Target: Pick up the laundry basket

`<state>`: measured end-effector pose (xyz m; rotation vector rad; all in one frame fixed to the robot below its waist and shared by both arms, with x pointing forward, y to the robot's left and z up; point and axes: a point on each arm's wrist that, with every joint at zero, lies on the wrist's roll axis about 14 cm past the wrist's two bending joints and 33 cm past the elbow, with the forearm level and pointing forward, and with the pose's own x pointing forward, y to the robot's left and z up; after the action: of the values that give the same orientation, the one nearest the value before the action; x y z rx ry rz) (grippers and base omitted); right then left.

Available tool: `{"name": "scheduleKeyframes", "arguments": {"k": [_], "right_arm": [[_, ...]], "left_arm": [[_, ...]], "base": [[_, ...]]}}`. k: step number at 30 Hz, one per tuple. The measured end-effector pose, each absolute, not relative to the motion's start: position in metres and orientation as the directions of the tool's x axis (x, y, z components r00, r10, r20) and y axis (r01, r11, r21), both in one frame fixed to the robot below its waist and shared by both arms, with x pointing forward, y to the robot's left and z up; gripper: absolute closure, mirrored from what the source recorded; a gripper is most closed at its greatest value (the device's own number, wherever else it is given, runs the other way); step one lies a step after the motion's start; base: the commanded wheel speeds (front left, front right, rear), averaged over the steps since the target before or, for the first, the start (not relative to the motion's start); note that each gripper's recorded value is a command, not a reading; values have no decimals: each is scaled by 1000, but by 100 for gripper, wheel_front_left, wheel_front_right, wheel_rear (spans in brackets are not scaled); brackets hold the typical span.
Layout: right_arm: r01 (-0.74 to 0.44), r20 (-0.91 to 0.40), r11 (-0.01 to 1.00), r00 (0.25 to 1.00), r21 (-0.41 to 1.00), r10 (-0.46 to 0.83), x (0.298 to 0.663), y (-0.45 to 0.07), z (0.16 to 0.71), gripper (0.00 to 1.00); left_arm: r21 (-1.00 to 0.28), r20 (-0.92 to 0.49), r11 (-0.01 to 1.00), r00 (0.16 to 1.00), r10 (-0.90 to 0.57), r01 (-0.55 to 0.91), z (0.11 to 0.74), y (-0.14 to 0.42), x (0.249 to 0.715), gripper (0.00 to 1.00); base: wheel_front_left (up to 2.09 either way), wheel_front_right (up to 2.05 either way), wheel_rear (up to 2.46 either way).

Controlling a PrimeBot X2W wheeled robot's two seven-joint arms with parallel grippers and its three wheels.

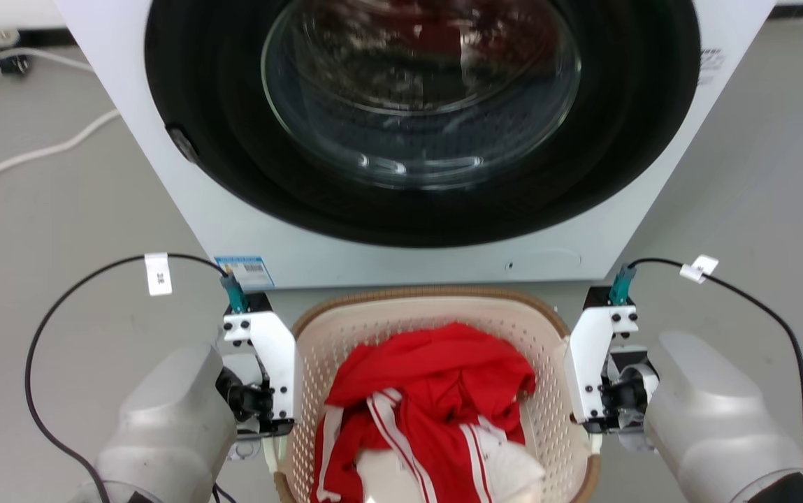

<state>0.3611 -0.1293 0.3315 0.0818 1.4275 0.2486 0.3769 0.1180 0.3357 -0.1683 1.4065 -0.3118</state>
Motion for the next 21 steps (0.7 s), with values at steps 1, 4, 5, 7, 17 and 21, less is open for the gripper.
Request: {"name": "scheduleKeyframes", "arguments": {"k": [1,4,5,7,17,21], "right_arm": [[-120,-968,971,120,205,219,358,-130,334,100],[-119,-970,972,114,203,217,347,-131,340,100],[-117,-970,972,112,203,216,343,-132,341,100],[-119,-971,973,113,196,210,335,-133,345,100],[-121,-968,977,162,175,194,327,-139,366,100],[-124,-966,978,177,168,188,325,-140,369,100]], "left_arm": [[-300,-940,947,132,-314,114,338,118,374,100],[-301,-939,946,137,-316,118,346,117,365,100],[-302,-939,946,135,-317,118,348,116,361,100],[-307,-938,945,132,-321,114,350,115,352,100],[-319,-927,940,167,-336,125,367,110,337,100],[-318,-924,939,181,-338,131,372,109,336,100]], "base": [[0,0,0],[0,0,0],[0,0,0],[0,0,0],[0,0,0],[0,0,0]]}}
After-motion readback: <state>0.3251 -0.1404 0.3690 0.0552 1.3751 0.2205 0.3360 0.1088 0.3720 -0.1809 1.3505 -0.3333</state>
